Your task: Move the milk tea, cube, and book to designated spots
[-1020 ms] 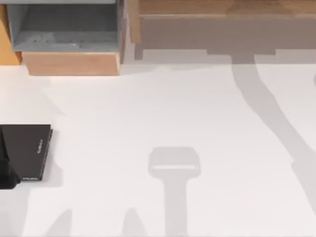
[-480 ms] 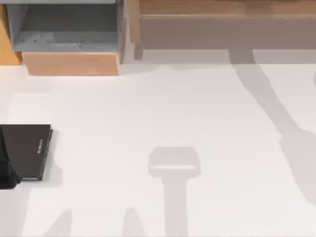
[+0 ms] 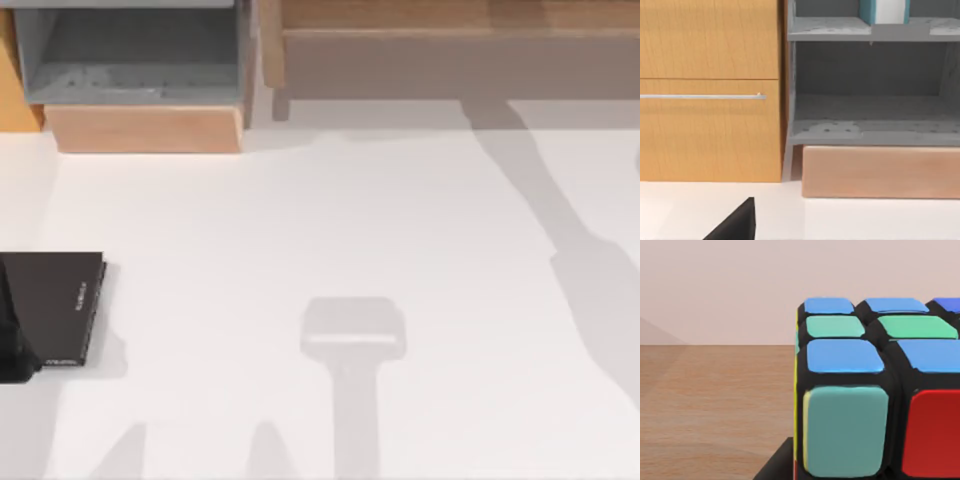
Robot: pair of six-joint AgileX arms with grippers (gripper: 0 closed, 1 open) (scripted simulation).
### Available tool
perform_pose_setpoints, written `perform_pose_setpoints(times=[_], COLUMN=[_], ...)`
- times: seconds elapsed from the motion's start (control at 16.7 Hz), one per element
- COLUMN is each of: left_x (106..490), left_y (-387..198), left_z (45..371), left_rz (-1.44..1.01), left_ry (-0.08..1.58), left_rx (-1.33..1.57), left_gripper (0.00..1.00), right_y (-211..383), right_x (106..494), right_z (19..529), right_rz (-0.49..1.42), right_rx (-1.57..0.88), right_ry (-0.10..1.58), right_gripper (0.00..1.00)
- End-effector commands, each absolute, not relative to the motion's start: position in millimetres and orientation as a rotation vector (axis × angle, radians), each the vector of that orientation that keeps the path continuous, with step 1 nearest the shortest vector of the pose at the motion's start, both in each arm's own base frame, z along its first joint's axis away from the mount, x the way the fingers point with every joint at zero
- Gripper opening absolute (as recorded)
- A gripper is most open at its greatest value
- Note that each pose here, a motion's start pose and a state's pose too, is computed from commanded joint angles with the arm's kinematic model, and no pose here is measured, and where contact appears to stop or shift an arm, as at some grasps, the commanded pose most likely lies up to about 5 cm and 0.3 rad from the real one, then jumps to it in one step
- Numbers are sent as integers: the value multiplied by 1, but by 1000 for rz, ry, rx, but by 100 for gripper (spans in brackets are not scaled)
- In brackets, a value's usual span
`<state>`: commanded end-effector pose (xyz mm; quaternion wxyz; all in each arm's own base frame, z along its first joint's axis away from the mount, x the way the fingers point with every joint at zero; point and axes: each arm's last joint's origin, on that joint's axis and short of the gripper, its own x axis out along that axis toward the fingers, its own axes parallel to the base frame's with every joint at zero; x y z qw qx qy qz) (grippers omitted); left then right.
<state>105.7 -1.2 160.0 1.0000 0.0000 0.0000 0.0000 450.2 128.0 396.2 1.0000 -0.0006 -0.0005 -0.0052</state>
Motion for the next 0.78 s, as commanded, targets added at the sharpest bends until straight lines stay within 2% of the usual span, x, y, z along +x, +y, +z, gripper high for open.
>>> perform_pose_setpoints(times=[0.12,0.78], left_x=[106,106], left_y=[-1,-1], left_z=[160,160], left_rz=[0,0], left_ry=[0,0], left_rx=[0,0], left_gripper=[100,100], right_y=[128,128], right_x=[450,450], right_z=[396,396], right_rz=[-10,-10], right_rx=[-1,-1], right_ry=[-1,-1], right_gripper=[0,83])
